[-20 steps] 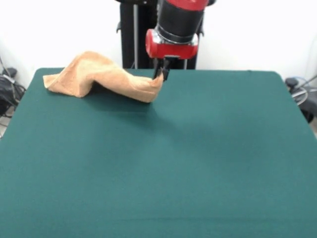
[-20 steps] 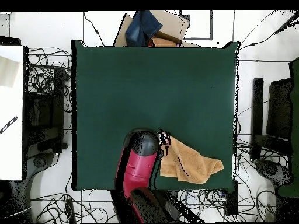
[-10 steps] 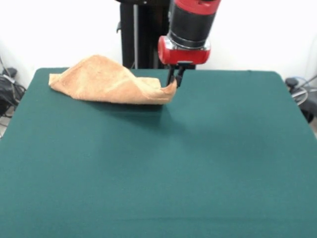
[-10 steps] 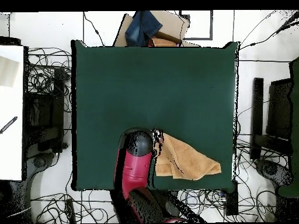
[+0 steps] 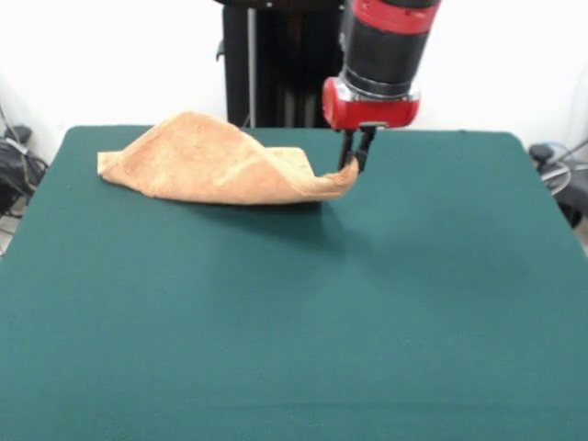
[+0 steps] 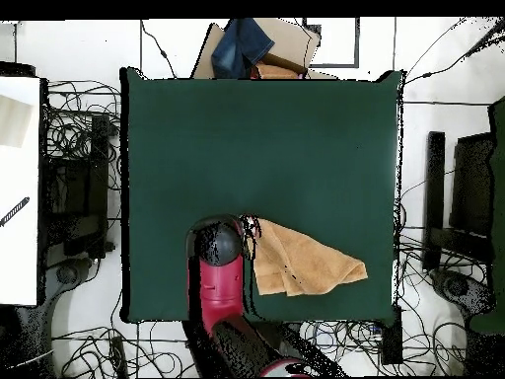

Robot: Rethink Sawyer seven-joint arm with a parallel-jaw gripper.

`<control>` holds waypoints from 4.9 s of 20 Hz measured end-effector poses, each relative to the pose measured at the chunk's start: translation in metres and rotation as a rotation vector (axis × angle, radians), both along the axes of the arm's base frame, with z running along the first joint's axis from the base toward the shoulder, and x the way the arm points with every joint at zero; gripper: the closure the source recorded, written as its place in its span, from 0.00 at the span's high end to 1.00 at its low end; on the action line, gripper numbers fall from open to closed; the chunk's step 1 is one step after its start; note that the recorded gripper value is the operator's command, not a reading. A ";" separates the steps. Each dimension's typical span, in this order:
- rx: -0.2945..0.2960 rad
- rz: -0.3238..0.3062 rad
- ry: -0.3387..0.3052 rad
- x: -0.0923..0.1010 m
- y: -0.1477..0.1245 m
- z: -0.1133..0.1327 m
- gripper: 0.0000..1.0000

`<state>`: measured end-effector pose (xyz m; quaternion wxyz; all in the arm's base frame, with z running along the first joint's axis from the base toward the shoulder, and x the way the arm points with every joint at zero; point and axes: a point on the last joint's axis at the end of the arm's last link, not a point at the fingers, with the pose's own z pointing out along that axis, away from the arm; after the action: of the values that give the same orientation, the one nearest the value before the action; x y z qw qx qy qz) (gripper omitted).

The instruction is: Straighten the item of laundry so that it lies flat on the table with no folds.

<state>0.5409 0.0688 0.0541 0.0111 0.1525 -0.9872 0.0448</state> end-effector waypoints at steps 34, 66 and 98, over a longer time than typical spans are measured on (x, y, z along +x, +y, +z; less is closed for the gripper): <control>0.010 -0.311 -0.303 -0.015 0.034 -0.021 0.00; -0.089 -0.282 -0.437 -0.002 0.053 -0.044 0.00; -0.075 -0.312 -0.509 -0.009 -0.027 0.008 1.00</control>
<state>0.5319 0.0421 0.0619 -0.2243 -0.0175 -0.9674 0.1160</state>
